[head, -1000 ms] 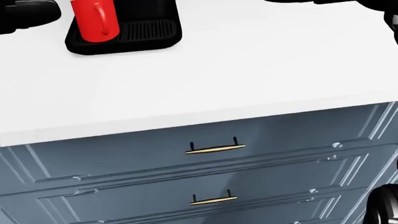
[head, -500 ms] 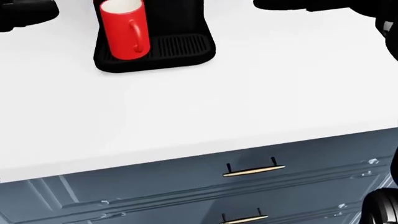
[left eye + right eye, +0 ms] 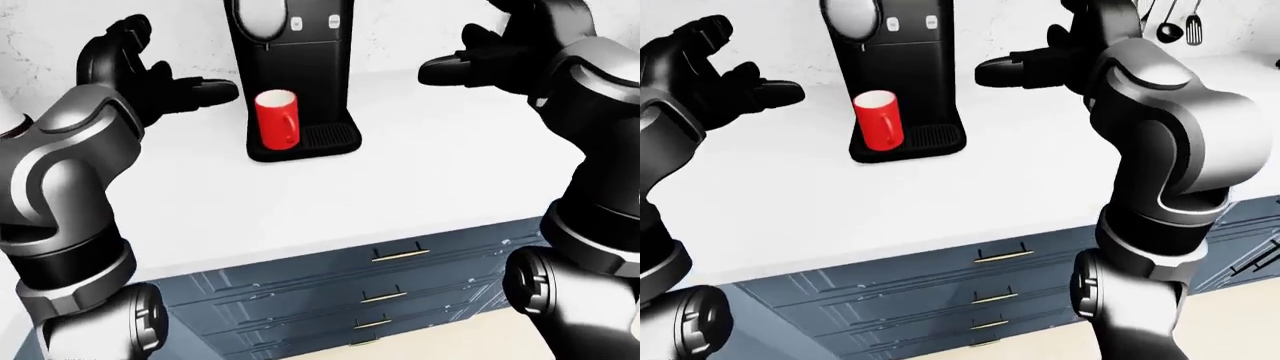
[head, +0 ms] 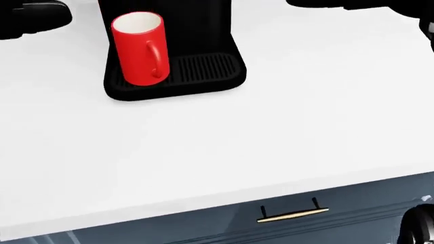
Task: Press the button on the coffee machine to serve coffee.
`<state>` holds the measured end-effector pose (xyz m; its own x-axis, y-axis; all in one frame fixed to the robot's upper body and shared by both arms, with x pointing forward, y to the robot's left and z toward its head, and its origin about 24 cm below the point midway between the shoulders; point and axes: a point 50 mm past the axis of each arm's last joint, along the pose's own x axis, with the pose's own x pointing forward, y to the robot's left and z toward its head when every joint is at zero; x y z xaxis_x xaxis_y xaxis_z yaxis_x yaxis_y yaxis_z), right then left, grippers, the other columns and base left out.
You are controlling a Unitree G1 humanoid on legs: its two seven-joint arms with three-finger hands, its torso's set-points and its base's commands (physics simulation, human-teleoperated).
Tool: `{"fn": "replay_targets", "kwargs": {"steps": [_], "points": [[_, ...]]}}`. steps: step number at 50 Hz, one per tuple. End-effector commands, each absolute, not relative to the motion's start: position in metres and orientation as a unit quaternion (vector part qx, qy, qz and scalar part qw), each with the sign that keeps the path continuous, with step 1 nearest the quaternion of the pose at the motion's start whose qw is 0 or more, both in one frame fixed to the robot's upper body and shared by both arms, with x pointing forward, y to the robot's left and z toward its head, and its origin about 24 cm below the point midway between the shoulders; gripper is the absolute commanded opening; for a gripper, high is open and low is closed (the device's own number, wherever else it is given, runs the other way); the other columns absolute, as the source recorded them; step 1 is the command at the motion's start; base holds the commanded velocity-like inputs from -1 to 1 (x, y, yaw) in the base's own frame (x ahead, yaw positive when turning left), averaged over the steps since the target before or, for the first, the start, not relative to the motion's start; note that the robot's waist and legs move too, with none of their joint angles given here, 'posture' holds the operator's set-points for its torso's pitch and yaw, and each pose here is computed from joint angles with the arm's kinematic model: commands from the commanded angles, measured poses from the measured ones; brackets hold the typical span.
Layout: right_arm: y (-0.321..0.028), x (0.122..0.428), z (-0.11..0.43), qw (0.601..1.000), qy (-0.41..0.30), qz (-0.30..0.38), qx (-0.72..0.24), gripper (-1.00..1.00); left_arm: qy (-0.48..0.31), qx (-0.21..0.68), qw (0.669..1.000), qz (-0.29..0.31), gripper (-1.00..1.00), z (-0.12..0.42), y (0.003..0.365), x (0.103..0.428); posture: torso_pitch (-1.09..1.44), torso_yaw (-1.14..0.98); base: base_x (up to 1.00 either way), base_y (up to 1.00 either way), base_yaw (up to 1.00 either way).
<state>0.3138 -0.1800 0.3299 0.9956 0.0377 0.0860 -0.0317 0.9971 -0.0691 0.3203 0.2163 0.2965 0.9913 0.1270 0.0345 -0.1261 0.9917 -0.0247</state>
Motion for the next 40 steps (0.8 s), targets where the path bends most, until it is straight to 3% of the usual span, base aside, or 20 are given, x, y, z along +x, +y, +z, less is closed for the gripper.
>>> {"fn": "replay_targets", "kwargs": {"steps": [1, 40], "points": [[-0.183, 0.308, 0.345, 0.996, -0.085, 0.009, -0.033, 1.0, -0.063, -0.012, 0.996, 0.057, 1.0, 0.315, 0.214, 0.315, 0.0, 0.0, 0.12, 0.0, 0.0], [-0.181, 0.309, 0.341, 0.996, -0.084, 0.002, -0.04, 1.0, -0.059, -0.014, 0.996, 0.061, 1.0, 0.308, 0.215, 0.315, 0.0, 0.0, 0.05, 0.0, 0.0]]}}
